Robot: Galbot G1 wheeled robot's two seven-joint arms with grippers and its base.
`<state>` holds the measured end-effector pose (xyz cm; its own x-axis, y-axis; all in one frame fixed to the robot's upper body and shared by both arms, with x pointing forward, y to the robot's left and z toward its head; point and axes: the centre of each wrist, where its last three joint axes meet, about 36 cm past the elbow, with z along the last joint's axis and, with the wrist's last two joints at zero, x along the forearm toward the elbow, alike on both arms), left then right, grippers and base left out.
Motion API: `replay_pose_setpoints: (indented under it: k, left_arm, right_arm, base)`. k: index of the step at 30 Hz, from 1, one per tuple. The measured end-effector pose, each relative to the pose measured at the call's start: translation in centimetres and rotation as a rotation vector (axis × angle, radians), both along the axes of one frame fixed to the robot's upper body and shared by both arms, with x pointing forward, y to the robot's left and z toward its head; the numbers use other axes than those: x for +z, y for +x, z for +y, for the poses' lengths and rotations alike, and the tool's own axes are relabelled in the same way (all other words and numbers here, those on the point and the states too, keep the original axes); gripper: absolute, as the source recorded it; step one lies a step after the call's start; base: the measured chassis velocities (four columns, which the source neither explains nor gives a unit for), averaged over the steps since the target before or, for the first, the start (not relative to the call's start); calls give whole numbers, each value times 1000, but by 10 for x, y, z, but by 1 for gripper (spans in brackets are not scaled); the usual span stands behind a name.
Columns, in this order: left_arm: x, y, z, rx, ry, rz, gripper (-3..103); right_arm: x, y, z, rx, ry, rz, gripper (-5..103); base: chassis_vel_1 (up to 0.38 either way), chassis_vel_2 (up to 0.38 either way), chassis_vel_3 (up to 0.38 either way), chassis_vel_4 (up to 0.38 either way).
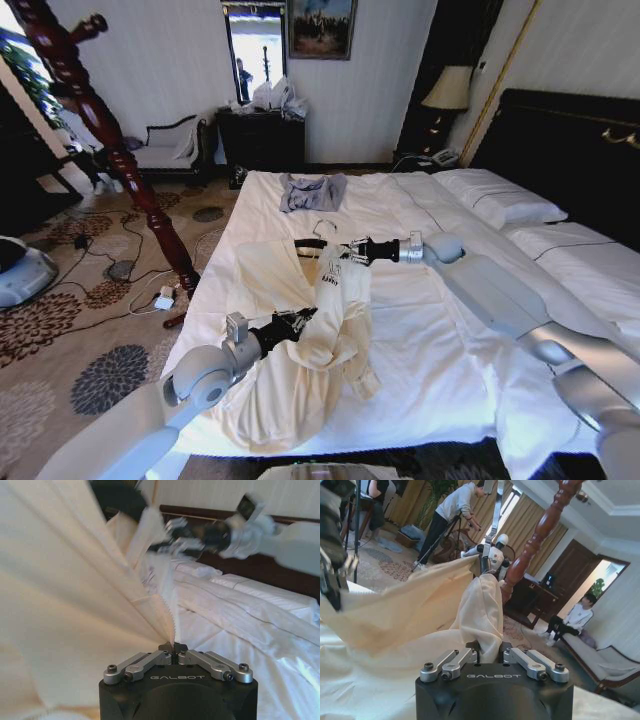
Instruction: Pick up the clothes from the bed and hang them on the clothes hanger.
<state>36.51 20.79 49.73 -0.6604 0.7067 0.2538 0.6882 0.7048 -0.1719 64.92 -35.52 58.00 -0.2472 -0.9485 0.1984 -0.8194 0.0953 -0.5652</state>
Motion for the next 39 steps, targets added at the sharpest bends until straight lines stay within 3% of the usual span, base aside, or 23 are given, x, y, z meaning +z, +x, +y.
replay_pose_setpoints:
  k: [5,9,11,15,16,19,21,22,26,29,30,31,33,34,36,38,39]
  left_arm:
    - [-1,21,1,33,-6,-31,1]
    - [12,37,4,64,-18,-105,-2]
    - [18,41,6,72,-21,-139,2]
    - [36,37,9,60,-39,-217,17]
    - [36,37,9,60,-39,-217,17]
    - [33,12,18,19,-15,-204,34]
    - [32,9,19,15,-13,-203,34]
    - [34,-6,26,-6,-6,-212,44]
    - [56,-15,38,19,-4,-281,55]
    - [81,13,61,142,50,-342,72]
    - [81,13,61,142,50,-342,72]
    - [91,29,74,187,86,-374,72]
    - [103,57,102,243,162,-417,82]
    - [103,57,102,243,162,-417,82]
    - [115,76,130,238,230,-446,92]
    - [127,81,149,165,252,-453,99]
    - [127,81,149,165,252,-453,99]
  right_arm:
    - [25,-1,0,16,6,-30,17]
    - [42,-6,1,39,5,-47,17]
    - [48,-8,0,47,2,-53,17]
    - [62,-12,-5,57,2,-63,17]
    - [62,-12,-5,57,2,-63,17]
    - [63,-13,-7,56,6,-64,17]
    - [63,-13,-7,55,7,-64,17]
    - [61,-14,-8,55,11,-61,17]
    - [56,-15,-8,56,10,-60,17]
    - [51,-15,-7,61,-2,-65,17]
    - [51,-15,-7,61,-2,-65,17]
    - [50,-15,-5,65,-7,-69,17]
    - [49,-15,-3,71,-16,-82,17]
    - [49,-15,-3,71,-16,-82,17]
    - [49,-16,-2,75,-33,-104,17]
    - [47,-16,-6,78,-56,-118,17]
    - [47,-16,-6,78,-56,-118,17]
  base:
    - [0,0,0,0]
    - [0,0,0,0]
    - [0,0,0,0]
    - [0,0,0,0]
    - [0,0,0,0]
    - [0,0,0,0]
    - [0,0,0,0]
    - [0,0,0,0]
    - [0,0,0,0]
    - [0,0,0,0]
    - [0,0,0,0]
    - [0,0,0,0]
    - [0,0,0,0]
    - [0,0,0,0]
    - [0,0,0,0]
    - [0,0,0,0]
    - [0,0,0,0]
